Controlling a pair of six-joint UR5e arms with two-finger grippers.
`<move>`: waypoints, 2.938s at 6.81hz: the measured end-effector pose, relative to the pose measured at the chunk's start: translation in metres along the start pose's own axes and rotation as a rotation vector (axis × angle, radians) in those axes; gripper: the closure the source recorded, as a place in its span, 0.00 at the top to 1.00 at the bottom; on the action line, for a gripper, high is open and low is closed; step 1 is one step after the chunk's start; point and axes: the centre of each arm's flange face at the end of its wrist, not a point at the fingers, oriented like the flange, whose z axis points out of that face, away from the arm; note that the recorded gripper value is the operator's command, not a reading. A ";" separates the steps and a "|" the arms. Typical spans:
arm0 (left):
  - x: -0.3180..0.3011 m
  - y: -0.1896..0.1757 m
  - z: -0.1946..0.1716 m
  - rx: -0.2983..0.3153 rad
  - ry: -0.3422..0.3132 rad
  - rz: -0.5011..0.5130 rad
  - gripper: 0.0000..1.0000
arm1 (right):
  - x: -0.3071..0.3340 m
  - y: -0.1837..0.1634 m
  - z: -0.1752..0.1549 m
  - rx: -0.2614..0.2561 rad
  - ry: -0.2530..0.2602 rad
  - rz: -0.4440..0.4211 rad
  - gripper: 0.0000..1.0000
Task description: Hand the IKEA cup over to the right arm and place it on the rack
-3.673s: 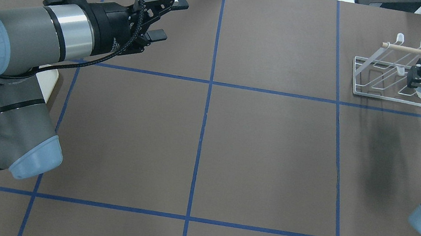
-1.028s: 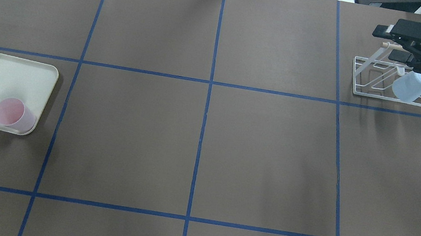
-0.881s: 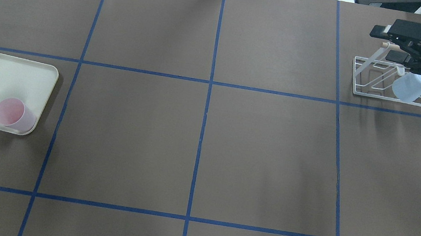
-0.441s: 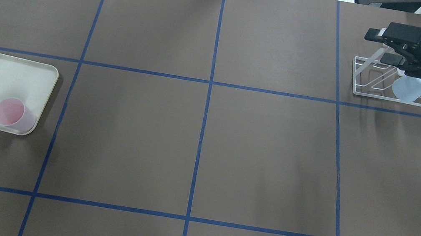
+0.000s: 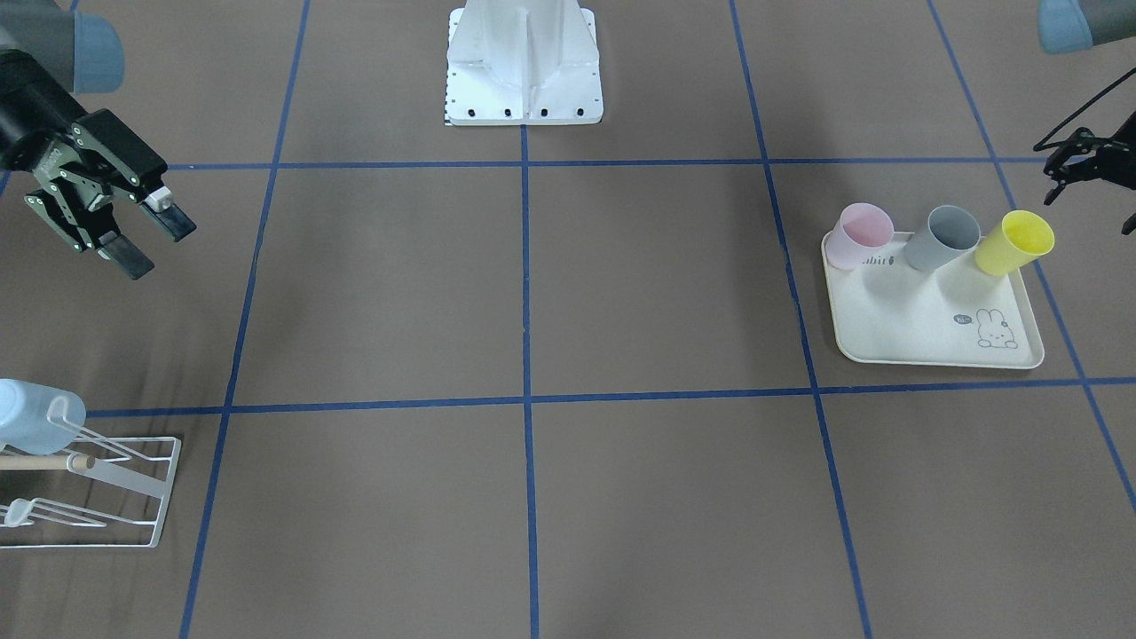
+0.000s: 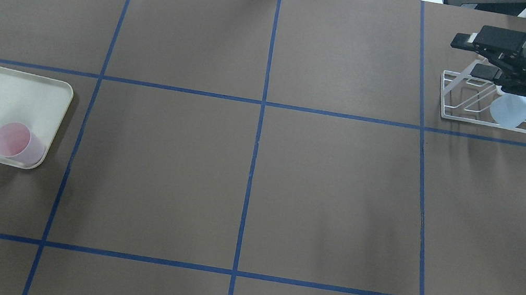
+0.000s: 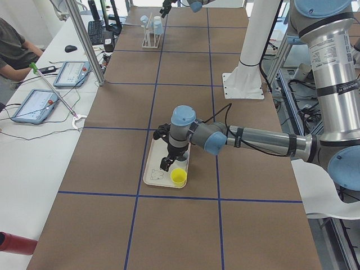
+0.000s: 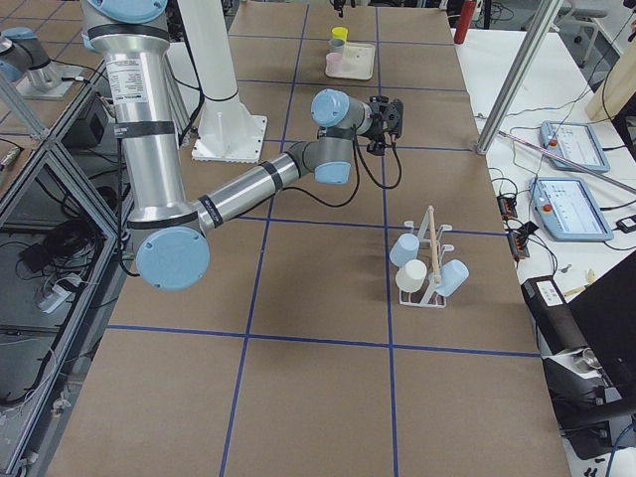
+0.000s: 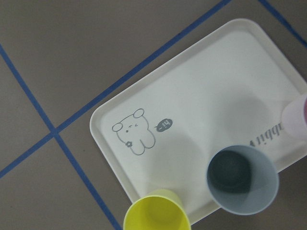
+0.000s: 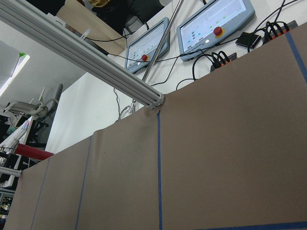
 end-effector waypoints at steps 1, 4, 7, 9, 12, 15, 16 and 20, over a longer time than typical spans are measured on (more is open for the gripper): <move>-0.008 0.000 0.011 -0.013 0.003 -0.005 1.00 | 0.000 0.000 0.001 0.000 0.000 0.000 1.00; -0.018 0.006 0.027 -0.043 0.009 -0.027 1.00 | 0.000 0.001 0.001 -0.003 -0.002 -0.002 1.00; -0.027 0.011 0.042 -0.070 0.015 -0.050 1.00 | 0.002 0.001 0.002 -0.004 0.002 -0.002 1.00; -0.029 0.011 0.050 -0.083 0.026 -0.056 1.00 | 0.004 0.001 0.003 -0.006 0.005 -0.002 1.00; -0.021 0.012 0.065 -0.108 0.066 -0.050 1.00 | 0.005 0.001 0.003 -0.007 0.006 -0.005 1.00; -0.019 0.011 0.072 -0.119 0.073 -0.050 1.00 | 0.006 0.001 0.003 -0.007 0.009 -0.005 1.00; -0.020 0.010 0.073 -0.120 0.074 -0.050 1.00 | 0.006 0.001 0.004 -0.007 0.010 -0.005 1.00; -0.016 0.008 0.084 -0.136 0.085 -0.037 0.68 | 0.009 0.000 0.005 -0.008 0.014 -0.005 1.00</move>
